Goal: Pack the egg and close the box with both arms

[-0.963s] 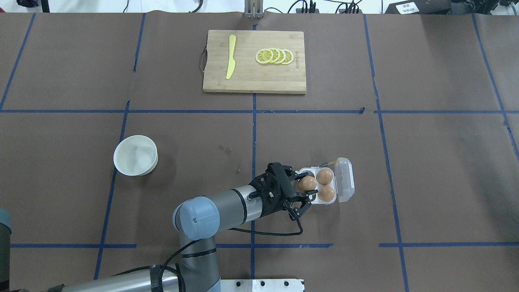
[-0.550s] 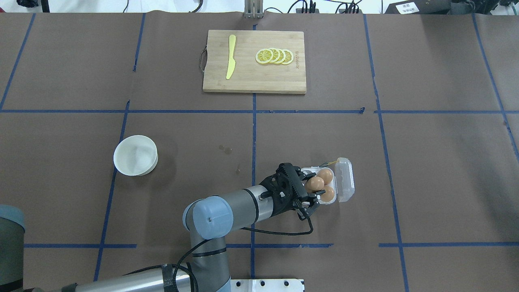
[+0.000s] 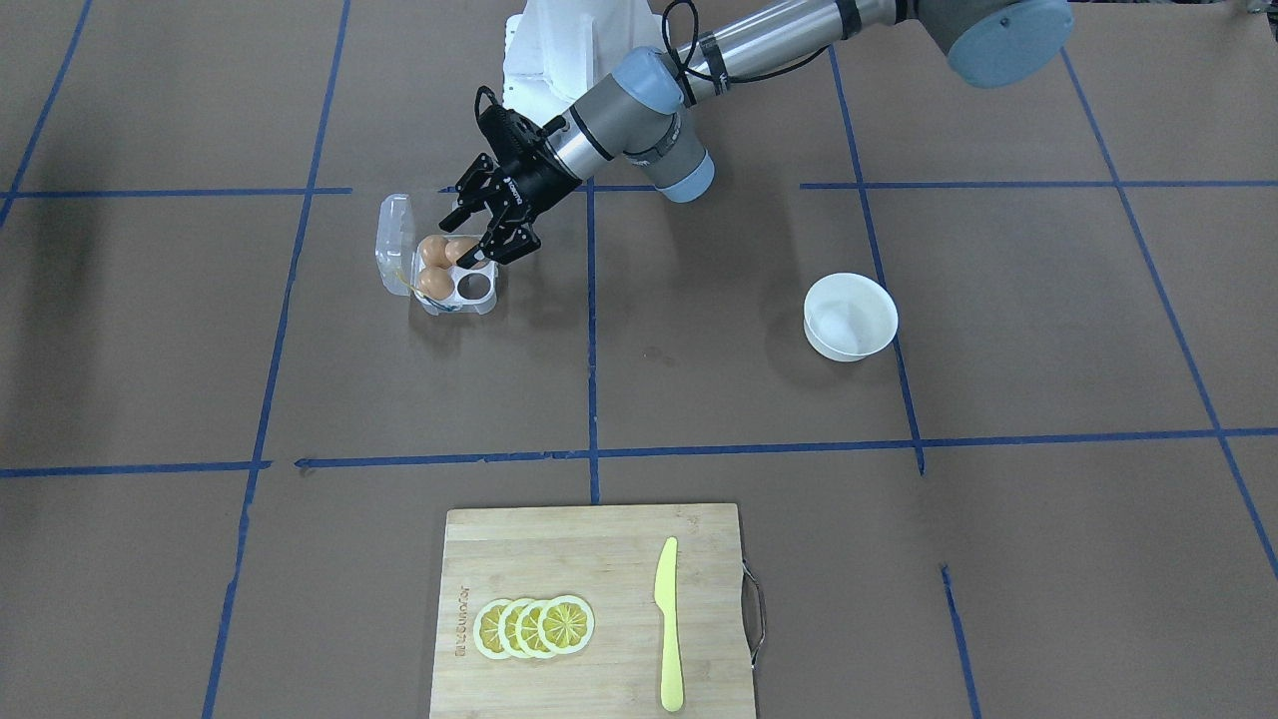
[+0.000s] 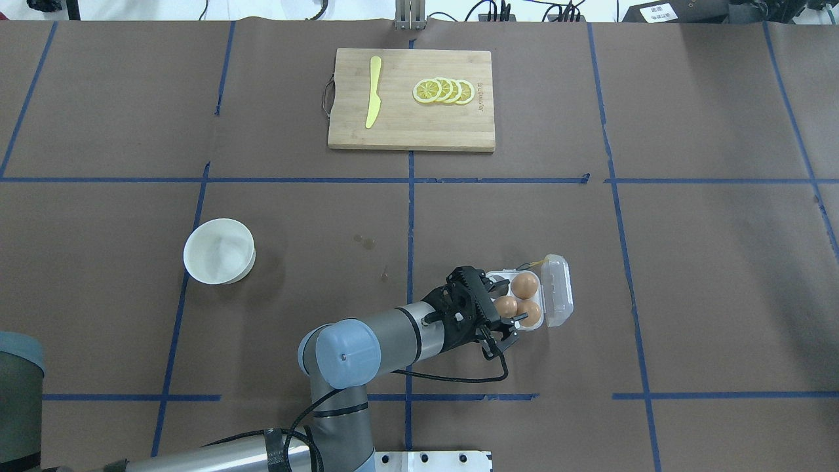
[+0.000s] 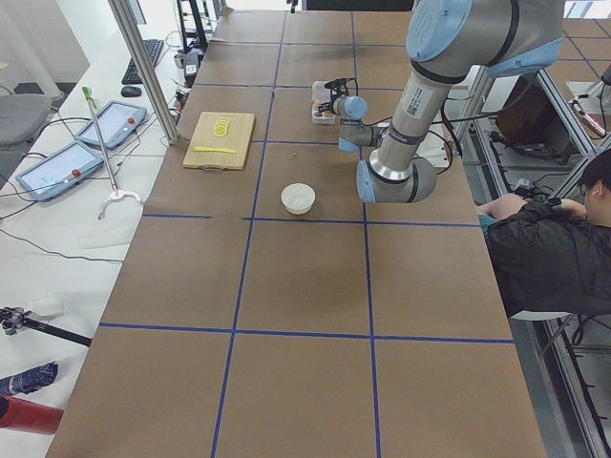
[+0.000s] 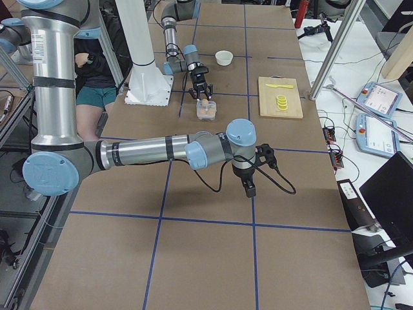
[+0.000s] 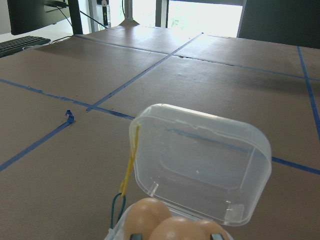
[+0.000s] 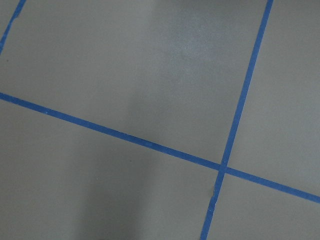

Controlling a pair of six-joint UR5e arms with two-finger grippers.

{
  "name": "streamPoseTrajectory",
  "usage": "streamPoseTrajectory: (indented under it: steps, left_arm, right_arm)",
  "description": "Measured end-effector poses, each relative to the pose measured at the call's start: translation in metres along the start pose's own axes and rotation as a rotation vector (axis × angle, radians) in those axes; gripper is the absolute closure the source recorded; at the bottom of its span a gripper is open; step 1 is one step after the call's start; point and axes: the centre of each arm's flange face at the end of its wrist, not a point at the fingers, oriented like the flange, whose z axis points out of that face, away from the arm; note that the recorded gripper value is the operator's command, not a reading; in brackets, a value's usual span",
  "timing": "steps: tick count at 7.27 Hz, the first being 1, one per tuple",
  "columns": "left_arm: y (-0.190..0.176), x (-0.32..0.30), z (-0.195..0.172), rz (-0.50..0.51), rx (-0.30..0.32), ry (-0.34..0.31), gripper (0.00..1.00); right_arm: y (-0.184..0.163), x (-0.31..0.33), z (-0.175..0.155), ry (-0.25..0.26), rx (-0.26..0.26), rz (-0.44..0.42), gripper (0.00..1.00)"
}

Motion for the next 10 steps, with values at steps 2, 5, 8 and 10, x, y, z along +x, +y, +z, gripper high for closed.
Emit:
streamPoseTrajectory:
  steps: [2, 5, 8, 10]
  left_arm:
    - [0.000, 0.001, 0.000, -0.001, -0.001, 0.001, 0.09]
    - [-0.016, -0.003, -0.006, -0.012, 0.029, 0.005, 0.09]
    - [-0.057, -0.044, -0.019, -0.145, 0.025, 0.023, 0.00]
    - [-0.097, -0.081, -0.033, -0.249, -0.086, -0.021, 0.00]
  right_arm:
    - [0.000, 0.001, -0.001, 0.001, 0.001, 0.002, 0.00]
    - [0.001, 0.002, -0.001, 0.002, 0.001, 0.004, 0.00]
    - [0.001, 0.002, -0.001, 0.000, 0.001, 0.005, 0.00]
    - [0.001, 0.002, -0.001, 0.000, 0.001, 0.005, 0.00]
